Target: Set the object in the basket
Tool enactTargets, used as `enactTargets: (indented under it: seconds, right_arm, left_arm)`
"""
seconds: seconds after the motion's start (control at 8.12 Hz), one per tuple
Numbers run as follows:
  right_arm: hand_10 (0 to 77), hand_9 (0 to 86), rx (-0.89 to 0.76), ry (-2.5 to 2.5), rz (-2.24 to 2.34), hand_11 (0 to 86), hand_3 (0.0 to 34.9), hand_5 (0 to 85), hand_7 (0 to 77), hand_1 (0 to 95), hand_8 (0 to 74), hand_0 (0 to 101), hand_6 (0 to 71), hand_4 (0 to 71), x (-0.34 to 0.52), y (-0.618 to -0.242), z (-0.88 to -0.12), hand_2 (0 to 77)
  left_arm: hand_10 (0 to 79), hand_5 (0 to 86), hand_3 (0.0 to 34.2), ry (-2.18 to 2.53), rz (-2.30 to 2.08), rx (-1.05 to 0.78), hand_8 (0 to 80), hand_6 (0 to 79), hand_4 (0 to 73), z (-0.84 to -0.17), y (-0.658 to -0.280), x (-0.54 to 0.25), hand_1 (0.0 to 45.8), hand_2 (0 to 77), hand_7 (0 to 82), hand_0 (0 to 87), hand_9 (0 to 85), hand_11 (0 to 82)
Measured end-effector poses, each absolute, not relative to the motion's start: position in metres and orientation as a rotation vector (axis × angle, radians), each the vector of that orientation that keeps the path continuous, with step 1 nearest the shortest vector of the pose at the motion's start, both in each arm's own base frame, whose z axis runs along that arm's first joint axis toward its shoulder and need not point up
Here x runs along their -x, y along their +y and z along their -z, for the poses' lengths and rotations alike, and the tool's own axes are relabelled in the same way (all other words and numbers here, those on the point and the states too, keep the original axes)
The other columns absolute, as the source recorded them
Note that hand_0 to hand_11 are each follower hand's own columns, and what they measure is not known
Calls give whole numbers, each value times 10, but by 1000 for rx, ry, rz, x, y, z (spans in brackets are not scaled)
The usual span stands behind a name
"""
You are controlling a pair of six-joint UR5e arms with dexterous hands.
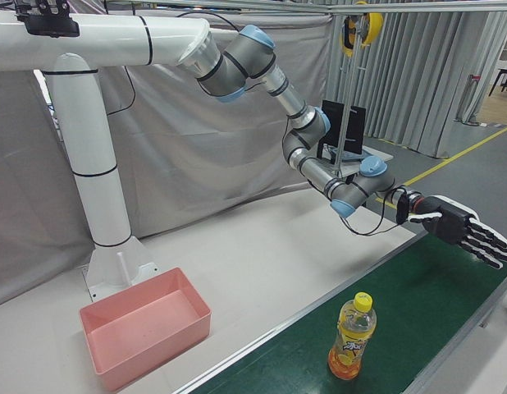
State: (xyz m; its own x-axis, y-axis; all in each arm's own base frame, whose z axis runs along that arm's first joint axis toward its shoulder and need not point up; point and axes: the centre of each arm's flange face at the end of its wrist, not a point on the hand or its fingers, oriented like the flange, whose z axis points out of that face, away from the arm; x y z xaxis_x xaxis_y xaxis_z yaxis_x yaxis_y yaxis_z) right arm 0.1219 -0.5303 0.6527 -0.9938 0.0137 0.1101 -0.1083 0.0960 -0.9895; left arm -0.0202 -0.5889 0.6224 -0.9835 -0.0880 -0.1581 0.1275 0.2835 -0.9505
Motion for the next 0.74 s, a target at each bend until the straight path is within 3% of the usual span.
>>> enactTargets:
  seconds: [0.74]
  right_arm:
    - [0, 0, -98, -2256, -2051, 0, 2, 0, 5, 0, 0, 2, 0, 0, -122, -530, -653, 5]
  left_arm:
    - [22, 98, 0, 2343, 1679, 39, 5, 0, 49, -571, -600, -50, 93, 0, 5, 570, 22, 71]
